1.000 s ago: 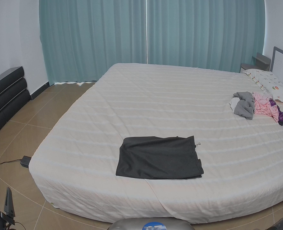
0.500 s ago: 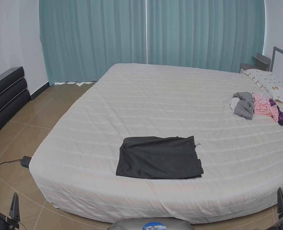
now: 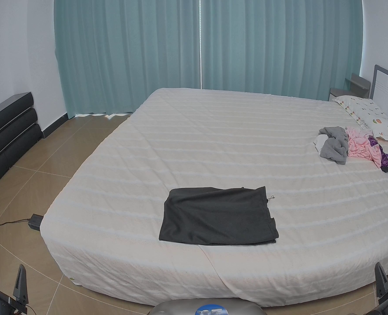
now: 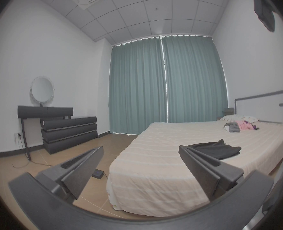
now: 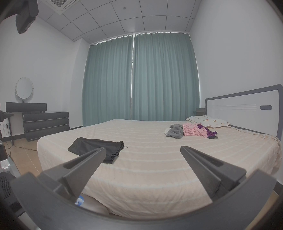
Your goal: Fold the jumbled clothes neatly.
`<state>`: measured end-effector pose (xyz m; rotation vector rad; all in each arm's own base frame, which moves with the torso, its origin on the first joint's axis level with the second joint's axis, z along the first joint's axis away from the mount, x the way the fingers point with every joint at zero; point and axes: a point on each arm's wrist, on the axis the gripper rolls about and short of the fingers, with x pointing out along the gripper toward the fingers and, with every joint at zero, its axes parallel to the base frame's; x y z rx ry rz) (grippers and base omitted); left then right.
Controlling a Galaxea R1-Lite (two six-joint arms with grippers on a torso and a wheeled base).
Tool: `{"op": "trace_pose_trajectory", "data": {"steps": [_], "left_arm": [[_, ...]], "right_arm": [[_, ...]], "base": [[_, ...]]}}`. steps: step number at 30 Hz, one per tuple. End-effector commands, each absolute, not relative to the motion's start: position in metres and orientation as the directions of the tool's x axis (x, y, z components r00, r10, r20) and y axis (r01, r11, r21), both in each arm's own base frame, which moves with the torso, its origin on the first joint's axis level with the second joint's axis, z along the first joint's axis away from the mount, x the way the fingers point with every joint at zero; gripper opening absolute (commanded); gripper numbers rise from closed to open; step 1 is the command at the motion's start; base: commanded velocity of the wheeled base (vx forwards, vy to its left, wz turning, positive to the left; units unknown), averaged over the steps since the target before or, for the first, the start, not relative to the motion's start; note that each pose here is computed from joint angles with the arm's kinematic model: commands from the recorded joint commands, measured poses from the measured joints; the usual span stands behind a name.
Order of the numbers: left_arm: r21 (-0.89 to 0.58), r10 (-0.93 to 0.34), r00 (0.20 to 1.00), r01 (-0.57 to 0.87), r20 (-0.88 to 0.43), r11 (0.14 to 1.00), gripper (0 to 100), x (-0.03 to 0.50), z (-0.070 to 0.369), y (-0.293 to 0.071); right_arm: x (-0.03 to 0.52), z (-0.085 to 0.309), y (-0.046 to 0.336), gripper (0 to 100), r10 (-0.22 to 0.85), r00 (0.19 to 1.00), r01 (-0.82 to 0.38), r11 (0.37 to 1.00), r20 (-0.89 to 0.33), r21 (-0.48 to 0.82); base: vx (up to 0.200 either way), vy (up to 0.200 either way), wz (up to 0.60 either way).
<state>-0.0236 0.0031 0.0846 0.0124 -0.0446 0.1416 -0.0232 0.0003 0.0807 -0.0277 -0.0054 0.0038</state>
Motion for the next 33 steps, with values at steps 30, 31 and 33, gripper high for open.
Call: {"op": "trace_pose_trajectory", "data": {"steps": [30, 31, 33], "left_arm": [[0.008, -0.002, 1.000, 0.002, -0.006, 1.000, 100, -0.0226, 0.0752, -0.0002], [0.008, -0.002, 1.000, 0.002, -0.006, 1.000, 100, -0.0226, 0.0752, -0.0002], [0.009, -0.002, 1.000, 0.002, -0.006, 1.000, 100, -0.0226, 0.0752, -0.0002]], "right_arm": [[-0.0228, 0.0756, 0.0001, 100, 0.008, 1.000, -0.008, 1.000, 0.002, 0.002], [-0.0228, 0.0756, 0.0001, 100, 0.008, 1.000, -0.008, 1.000, 0.002, 0.002], [-0.0228, 0.0756, 0.0001, 100, 0.008, 1.000, -0.008, 1.000, 0.002, 0.006]], "base": [[0.000, 0.000, 0.00], [0.000, 0.000, 0.00], [0.000, 0.000, 0.00]]}}
